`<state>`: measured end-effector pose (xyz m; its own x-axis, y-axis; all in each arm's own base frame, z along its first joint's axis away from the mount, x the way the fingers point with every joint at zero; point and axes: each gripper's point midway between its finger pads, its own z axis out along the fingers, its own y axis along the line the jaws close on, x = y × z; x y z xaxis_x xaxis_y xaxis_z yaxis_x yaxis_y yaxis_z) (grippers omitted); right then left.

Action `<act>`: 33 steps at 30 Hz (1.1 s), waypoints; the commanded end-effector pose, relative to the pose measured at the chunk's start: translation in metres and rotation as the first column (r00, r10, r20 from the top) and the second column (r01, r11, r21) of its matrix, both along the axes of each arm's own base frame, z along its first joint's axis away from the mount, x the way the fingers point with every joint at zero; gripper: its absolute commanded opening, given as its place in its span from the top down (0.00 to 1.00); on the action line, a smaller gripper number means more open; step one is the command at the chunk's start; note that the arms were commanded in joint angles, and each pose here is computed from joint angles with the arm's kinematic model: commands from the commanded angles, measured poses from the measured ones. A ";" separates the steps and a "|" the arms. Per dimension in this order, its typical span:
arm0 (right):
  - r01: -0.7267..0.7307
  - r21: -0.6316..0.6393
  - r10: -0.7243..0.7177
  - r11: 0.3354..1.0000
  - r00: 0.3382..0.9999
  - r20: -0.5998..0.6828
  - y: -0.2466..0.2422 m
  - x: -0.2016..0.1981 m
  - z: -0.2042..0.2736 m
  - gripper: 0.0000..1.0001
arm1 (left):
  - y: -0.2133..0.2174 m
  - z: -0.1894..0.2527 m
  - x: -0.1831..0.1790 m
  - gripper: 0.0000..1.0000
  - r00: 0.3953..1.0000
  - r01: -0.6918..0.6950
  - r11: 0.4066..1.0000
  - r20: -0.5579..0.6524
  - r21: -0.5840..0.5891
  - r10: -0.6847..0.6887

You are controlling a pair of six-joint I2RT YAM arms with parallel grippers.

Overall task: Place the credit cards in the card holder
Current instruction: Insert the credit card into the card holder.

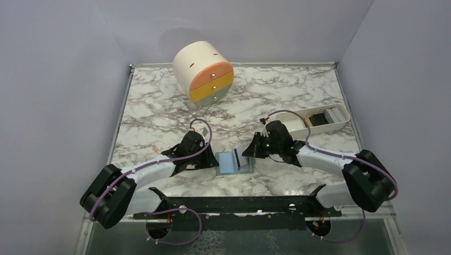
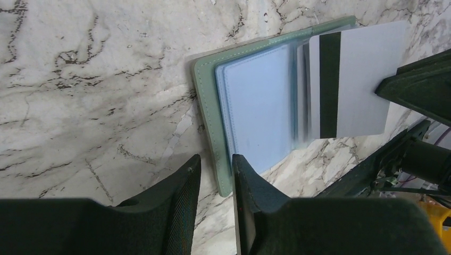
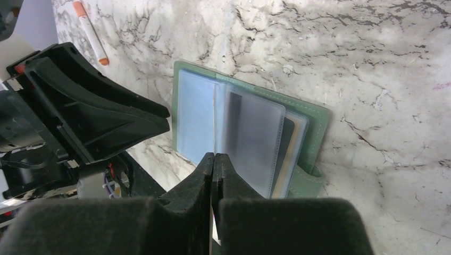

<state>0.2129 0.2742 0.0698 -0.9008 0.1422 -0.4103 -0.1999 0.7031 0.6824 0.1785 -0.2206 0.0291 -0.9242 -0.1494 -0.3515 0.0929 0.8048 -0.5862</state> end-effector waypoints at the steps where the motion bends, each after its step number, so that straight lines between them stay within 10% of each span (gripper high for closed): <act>1: 0.015 0.015 -0.015 1.000 1.000 -0.001 0.003 0.000 -0.008 0.99 | -0.007 -0.001 -0.001 0.71 1.000 0.022 0.999 -0.001 -0.046 -0.022; 33: 0.019 0.015 -0.017 1.000 0.996 -0.090 0.000 -0.014 -0.048 0.99 | 0.001 -0.023 -0.012 0.83 0.998 0.009 1.000 -0.054 -0.012 -0.009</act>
